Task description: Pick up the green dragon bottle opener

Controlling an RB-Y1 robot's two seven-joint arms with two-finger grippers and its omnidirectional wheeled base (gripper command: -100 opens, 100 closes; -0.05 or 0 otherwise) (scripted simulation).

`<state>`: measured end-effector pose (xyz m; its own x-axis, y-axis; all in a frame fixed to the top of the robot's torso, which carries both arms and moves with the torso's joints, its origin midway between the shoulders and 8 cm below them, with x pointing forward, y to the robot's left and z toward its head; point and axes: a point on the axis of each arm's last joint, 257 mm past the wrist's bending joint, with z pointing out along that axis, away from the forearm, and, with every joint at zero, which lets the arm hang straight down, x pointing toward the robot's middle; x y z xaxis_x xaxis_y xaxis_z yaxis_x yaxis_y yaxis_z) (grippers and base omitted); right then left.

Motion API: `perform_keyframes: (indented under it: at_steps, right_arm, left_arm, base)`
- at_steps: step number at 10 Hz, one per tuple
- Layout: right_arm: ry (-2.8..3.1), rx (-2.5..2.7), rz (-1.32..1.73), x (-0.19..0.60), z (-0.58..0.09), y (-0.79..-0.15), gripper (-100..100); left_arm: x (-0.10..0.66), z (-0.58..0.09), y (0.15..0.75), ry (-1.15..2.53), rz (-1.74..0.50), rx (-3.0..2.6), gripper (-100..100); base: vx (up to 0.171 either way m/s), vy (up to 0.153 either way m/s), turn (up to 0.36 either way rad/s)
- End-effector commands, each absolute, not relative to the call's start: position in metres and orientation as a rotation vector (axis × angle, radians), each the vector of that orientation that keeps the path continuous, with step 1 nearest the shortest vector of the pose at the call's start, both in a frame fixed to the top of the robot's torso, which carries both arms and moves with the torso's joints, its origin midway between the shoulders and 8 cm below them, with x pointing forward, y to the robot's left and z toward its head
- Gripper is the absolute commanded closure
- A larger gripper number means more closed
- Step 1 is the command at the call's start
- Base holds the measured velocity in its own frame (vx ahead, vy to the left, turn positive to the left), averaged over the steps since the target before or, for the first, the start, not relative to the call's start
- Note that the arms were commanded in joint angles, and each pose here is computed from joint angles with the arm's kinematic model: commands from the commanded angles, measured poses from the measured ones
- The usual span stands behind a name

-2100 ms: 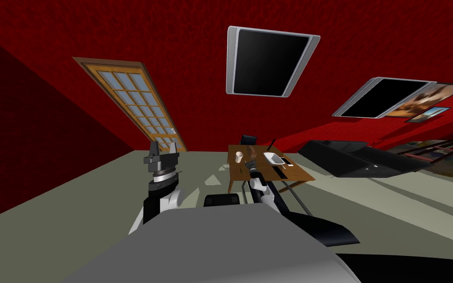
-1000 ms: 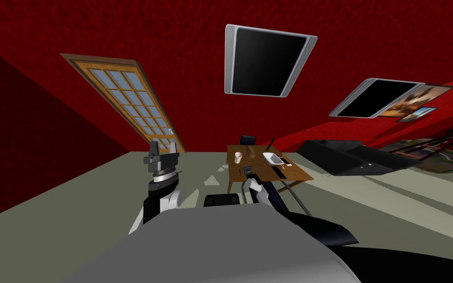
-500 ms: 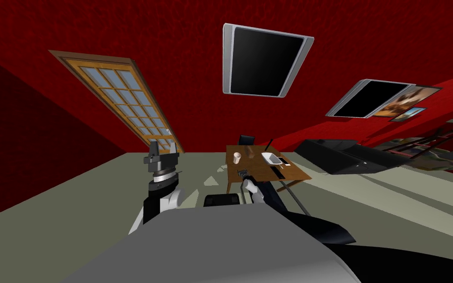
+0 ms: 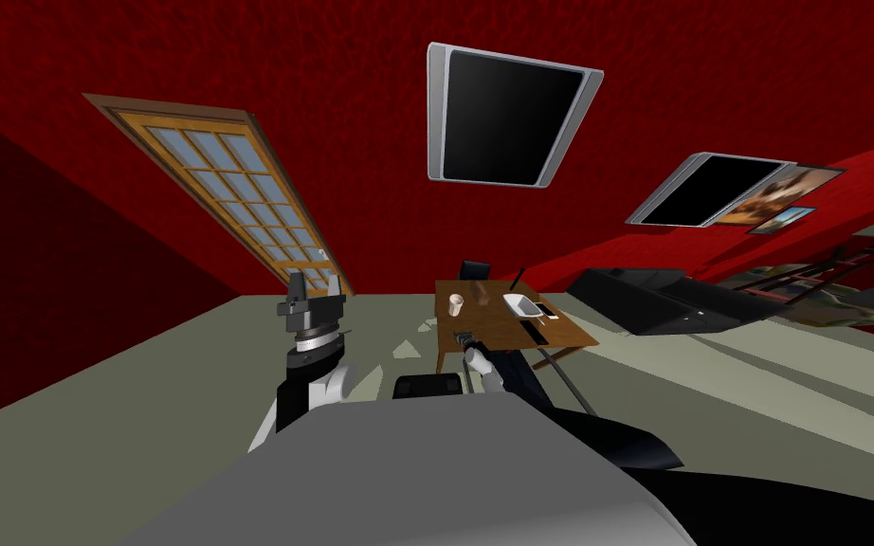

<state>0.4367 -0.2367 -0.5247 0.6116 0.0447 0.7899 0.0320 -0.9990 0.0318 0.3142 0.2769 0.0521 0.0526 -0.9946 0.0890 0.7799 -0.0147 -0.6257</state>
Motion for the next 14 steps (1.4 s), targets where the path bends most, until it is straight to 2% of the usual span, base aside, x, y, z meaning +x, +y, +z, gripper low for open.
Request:
perform_keyframes:
  at_steps: [1,2,3,4,8,9,13,14]
  right_arm:
    - [0.028,2.870,1.358,0.429,-0.534,-0.210,-100]
    - [0.047,2.843,1.366,0.432,-0.530,-0.223,-100]
    - [0.044,2.849,1.363,0.432,-0.531,-0.221,0]
    - [0.020,2.841,1.361,0.427,-0.535,-0.222,-100]
    - [-0.019,2.832,1.356,0.419,-0.541,-0.223,-100]
    - [-0.021,2.830,1.357,0.419,-0.541,-0.224,100]
    - [-0.006,2.840,1.335,0.413,-0.546,-0.224,100]
    - [-0.007,2.839,1.336,0.414,-0.546,-0.224,0]
  left_arm:
    - [0.314,0.052,0.277,0.447,-1.483,-0.609,0]
    - [0.314,0.052,0.277,0.447,-1.483,-0.609,0]
    - [0.314,0.052,0.277,0.447,-1.483,-0.609,0]
    - [0.314,0.052,0.277,0.447,-1.483,-0.609,0]
    - [0.314,0.052,0.277,0.447,-1.483,-0.608,0]
    - [0.314,0.052,0.277,0.447,-1.483,-0.609,0]
    - [0.314,0.052,0.277,0.447,-1.483,-0.609,0]
    - [0.314,0.052,0.277,0.447,-1.483,-0.609,0]
  base:
    - [0.004,-0.033,-0.022]
    - [0.002,-0.015,-0.001]
    - [0.000,0.000,0.000]
    - [0.028,-0.021,0.112]
    - [-0.005,-0.032,0.091]
    - [0.000,0.000,0.000]
    - [-0.002,-0.002,-0.001]
    - [0.000,0.000,0.000]
